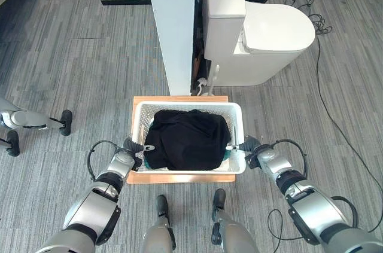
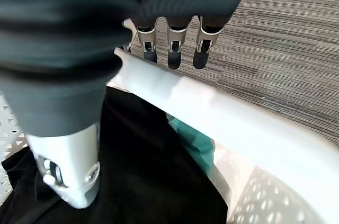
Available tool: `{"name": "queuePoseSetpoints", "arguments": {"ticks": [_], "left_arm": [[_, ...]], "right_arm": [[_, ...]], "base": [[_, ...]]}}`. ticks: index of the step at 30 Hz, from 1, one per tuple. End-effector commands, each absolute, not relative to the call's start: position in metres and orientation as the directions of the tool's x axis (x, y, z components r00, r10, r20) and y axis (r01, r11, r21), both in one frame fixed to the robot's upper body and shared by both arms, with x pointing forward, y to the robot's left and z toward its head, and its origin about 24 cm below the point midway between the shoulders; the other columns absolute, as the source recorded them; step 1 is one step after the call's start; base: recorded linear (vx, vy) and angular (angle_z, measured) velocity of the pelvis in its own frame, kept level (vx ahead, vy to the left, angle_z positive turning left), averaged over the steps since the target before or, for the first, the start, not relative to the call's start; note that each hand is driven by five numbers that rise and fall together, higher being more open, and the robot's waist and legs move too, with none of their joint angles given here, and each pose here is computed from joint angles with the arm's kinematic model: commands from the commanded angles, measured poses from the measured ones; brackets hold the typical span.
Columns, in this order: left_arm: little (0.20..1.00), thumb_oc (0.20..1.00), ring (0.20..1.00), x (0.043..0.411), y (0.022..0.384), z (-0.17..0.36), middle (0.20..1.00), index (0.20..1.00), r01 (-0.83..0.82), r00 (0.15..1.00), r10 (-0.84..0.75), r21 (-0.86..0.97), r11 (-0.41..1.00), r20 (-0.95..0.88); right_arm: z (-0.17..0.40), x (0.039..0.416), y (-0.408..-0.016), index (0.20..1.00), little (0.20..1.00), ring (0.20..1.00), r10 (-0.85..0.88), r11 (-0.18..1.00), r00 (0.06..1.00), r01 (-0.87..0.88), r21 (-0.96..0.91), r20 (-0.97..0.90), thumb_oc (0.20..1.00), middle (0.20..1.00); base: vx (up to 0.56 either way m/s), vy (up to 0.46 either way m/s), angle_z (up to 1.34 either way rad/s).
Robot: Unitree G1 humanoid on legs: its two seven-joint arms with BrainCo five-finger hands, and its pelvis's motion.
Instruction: Grab the laundry basket,head to the washer,open it,put in the laundry and shut it.
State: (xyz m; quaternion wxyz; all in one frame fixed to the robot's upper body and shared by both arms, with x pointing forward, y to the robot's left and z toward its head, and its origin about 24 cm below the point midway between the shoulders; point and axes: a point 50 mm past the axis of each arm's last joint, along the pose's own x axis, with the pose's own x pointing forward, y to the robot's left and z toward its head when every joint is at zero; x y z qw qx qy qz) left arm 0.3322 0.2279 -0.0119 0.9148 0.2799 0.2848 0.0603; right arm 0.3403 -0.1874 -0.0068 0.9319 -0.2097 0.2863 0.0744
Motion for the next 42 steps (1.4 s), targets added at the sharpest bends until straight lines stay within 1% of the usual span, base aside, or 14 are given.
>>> {"name": "queuePoseSetpoints", "arguments": {"ticks": [1,4,7,20,32,42], "left_arm": [[1.0,1.0,1.0,0.351,0.222,0.01,1.0,1.0,0.035,0.87,0.271,0.6,0.799,-0.411],[1.0,1.0,1.0,0.353,0.218,0.015,1.0,1.0,-0.006,0.888,0.27,0.579,0.816,-0.371],[1.0,1.0,1.0,0.353,0.218,0.016,1.0,1.0,-0.016,0.895,0.266,0.572,0.82,-0.357],[1.0,1.0,1.0,0.365,0.211,0.04,1.0,1.0,-0.064,0.936,0.248,0.57,0.819,-0.25],[1.0,1.0,1.0,0.368,0.203,0.041,1.0,1.0,-0.059,0.939,0.235,0.557,0.829,-0.251],[1.0,1.0,1.0,0.37,0.195,0.044,1.0,1.0,-0.066,0.947,0.222,0.536,0.841,-0.231]], "right_arm": [[0.018,0.358,-0.179,1.0,1.0,1.0,0.022,0.938,0.891,-0.174,-0.298,-0.453,1.0,1.0],[0.025,0.354,-0.166,1.0,1.0,1.0,0.073,0.954,0.924,-0.175,-0.245,-0.374,1.0,1.0],[0.026,0.351,-0.164,1.0,1.0,1.0,0.094,0.952,0.931,-0.187,-0.241,-0.352,1.0,1.0],[0.02,0.341,-0.169,1.0,1.0,1.0,0.093,0.958,0.933,-0.18,-0.224,-0.349,1.0,1.0],[0.018,0.341,-0.165,1.0,1.0,1.0,0.092,0.973,0.934,-0.158,-0.169,-0.344,1.0,1.0],[0.027,0.344,-0.167,1.0,1.0,1.0,0.072,0.977,0.954,-0.125,-0.17,-0.29,1.0,1.0]], "base": [[0.04,0.038,0.0],[0.05,0.024,-0.04],[0.02,0.011,-0.02],[0.0,0.0,0.0],[0.0,0.0,0.0],[0.0,0.0,0.0]]}}
